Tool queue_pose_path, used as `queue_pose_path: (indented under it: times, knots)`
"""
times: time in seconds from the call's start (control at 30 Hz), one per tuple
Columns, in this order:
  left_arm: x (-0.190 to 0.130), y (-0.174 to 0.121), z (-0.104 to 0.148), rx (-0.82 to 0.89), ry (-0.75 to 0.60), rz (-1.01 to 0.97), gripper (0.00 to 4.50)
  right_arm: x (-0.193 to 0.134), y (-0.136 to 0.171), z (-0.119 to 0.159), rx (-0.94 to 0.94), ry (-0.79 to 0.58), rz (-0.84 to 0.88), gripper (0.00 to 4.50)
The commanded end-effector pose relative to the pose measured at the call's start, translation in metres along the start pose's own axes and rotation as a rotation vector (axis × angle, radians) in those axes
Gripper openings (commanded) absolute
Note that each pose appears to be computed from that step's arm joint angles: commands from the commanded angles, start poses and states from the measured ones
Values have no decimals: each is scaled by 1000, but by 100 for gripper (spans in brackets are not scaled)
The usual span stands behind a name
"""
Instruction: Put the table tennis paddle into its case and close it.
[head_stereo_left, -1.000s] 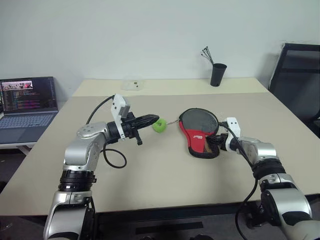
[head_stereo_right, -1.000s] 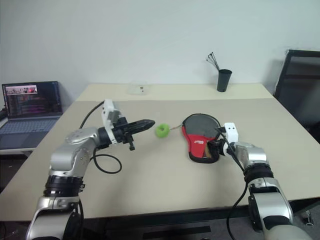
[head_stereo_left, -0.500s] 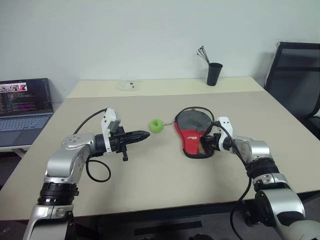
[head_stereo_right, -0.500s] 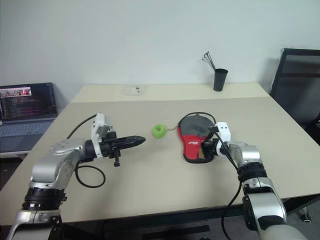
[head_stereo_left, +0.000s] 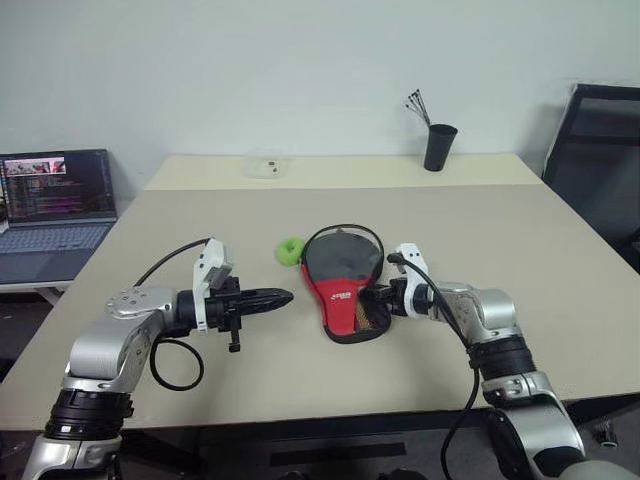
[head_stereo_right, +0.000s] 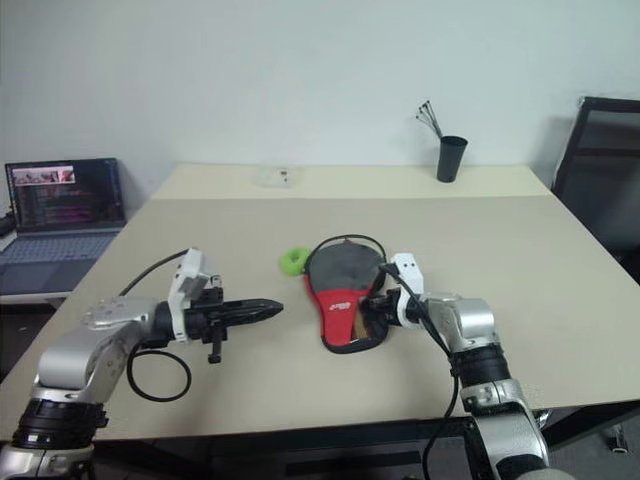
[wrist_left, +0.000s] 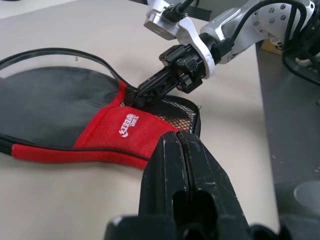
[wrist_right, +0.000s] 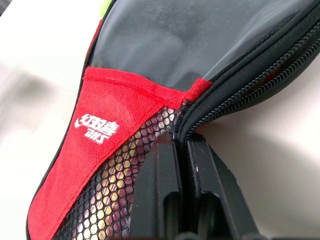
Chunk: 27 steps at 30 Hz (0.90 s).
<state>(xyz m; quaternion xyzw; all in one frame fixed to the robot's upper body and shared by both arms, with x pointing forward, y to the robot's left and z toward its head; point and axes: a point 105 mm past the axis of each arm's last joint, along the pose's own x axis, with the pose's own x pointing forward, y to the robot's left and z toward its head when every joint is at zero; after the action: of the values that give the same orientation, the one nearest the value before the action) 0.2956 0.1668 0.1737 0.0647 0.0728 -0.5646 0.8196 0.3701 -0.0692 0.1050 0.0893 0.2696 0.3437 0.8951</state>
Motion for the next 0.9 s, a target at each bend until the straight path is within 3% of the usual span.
queue_pose_path:
  times: [0.03,0.27,0.9]
  knots:
    - [-2,-14,12,37,-17,-49,0,-20,12,-3,39,-26,-7,5]
    - [-2,-23,10,35,7,-109,0,-43,32,-27,125,-10,-50,5]
    - [-6,-27,11,56,52,-166,0,-55,60,-56,230,-14,-58,5]
